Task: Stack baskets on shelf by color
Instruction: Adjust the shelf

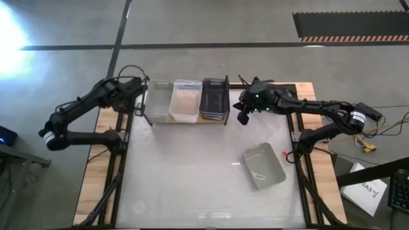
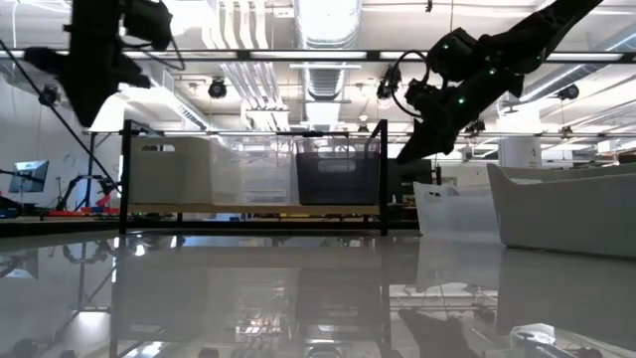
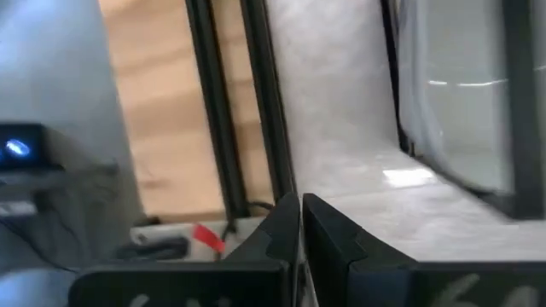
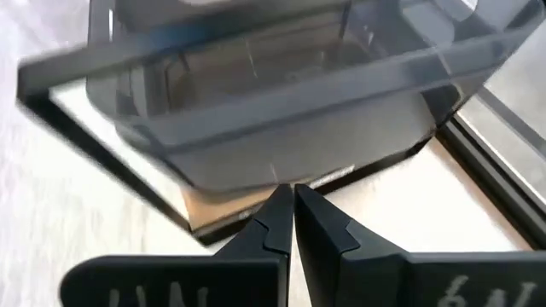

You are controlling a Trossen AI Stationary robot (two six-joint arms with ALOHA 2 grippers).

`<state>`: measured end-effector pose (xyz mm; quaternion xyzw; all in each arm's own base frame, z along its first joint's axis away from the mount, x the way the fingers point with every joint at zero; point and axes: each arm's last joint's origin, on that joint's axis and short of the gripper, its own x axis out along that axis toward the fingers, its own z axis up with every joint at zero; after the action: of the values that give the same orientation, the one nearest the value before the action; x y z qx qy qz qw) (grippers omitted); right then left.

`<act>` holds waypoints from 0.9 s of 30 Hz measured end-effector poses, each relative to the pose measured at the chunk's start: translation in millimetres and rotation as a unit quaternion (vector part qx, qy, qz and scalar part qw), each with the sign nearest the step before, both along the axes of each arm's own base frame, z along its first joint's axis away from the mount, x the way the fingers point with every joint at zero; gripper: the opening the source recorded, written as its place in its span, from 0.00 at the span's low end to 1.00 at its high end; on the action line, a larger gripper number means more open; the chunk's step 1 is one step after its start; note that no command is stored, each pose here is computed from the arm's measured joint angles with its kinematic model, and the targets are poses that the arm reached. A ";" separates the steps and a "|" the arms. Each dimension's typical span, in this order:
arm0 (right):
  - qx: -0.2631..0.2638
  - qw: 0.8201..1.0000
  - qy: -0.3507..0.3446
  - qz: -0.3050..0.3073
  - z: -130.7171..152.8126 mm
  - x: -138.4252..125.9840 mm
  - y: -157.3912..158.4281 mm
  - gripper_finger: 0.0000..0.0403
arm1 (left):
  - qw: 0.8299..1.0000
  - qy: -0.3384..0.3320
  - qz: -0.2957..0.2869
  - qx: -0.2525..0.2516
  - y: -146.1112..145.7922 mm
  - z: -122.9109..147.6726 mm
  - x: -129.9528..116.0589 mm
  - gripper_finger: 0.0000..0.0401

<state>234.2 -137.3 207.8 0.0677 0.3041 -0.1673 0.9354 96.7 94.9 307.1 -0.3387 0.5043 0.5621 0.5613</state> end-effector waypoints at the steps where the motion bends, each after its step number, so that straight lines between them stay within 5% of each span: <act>1: -0.001 1.000 -0.002 0.000 -0.5 -2.6 1.6 0.02 | 1.000 -0.011 0.009 -0.001 -3.3 -6.7 -3.2 0.01; 17: -0.036 0.996 -0.081 -0.007 17.8 -34.6 21.1 0.02 | 0.965 -0.212 0.024 0.153 -14.3 -85.6 -15.3 0.01; 27: -0.023 0.997 -0.076 -0.012 14.0 -32.9 20.1 0.02 | 0.943 -0.295 -0.026 0.153 -16.7 -89.0 -12.0 0.01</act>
<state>201.3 -117.2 221.8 0.0621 0.2271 -0.1803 0.9550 84.7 78.2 218.2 -0.3865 0.2327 0.4927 0.7441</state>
